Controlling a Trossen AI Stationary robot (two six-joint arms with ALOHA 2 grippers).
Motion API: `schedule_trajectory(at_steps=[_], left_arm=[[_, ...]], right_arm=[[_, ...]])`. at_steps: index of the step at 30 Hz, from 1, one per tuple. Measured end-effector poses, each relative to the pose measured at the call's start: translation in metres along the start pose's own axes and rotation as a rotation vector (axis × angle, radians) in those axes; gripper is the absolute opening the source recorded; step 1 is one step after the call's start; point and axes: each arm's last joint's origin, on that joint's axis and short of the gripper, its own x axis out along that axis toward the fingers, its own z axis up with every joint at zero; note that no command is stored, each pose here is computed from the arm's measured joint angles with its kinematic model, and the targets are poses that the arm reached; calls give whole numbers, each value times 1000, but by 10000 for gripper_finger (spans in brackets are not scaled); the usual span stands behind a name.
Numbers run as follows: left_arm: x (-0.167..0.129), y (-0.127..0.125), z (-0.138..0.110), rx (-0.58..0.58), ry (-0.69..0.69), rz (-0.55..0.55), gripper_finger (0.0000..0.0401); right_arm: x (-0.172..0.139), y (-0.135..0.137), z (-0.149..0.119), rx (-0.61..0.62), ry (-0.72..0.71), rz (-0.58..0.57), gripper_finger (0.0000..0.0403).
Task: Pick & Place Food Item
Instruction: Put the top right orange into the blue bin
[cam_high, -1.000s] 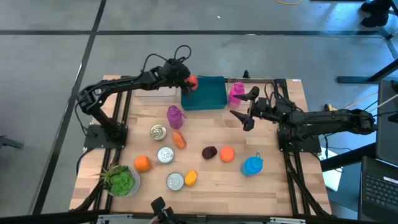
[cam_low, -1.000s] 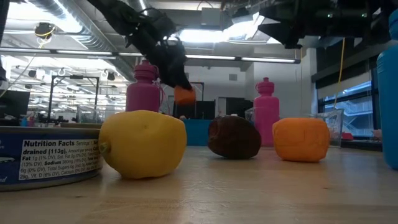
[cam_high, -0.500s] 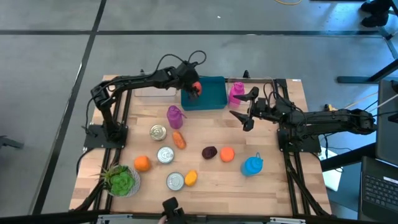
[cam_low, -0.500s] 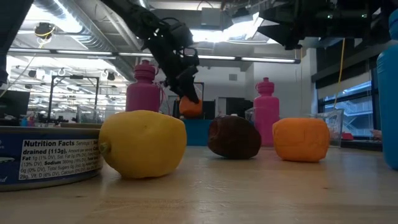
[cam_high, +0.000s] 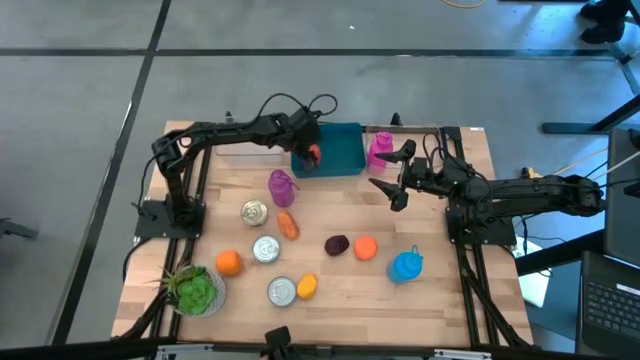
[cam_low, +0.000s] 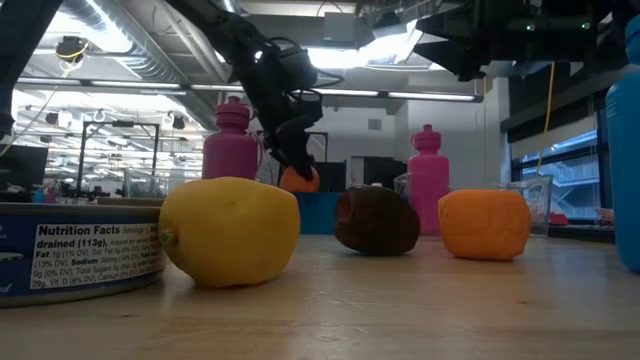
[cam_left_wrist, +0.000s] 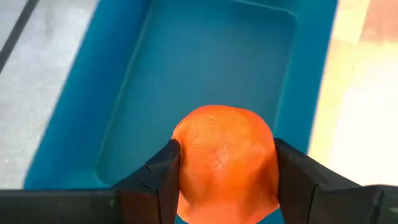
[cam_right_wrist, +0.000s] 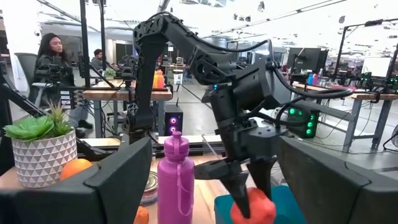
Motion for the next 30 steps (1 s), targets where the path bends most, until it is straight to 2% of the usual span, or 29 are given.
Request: schedule_trajectory(at_steps=[5,10,21,30], left_arm=[[0,-4,0,10,7,-2,175],[0,-3,-5,14,71,57,175],[3,-4,-8,14,91,41,175],[20,-5,-14,12,139,20,175]], right_arm=[[0,0,0,0,0,0,341],[0,0,0,5,0,1,341],[0,0,0,7,0,3,341],[0,0,-1,8,6,3,341]])
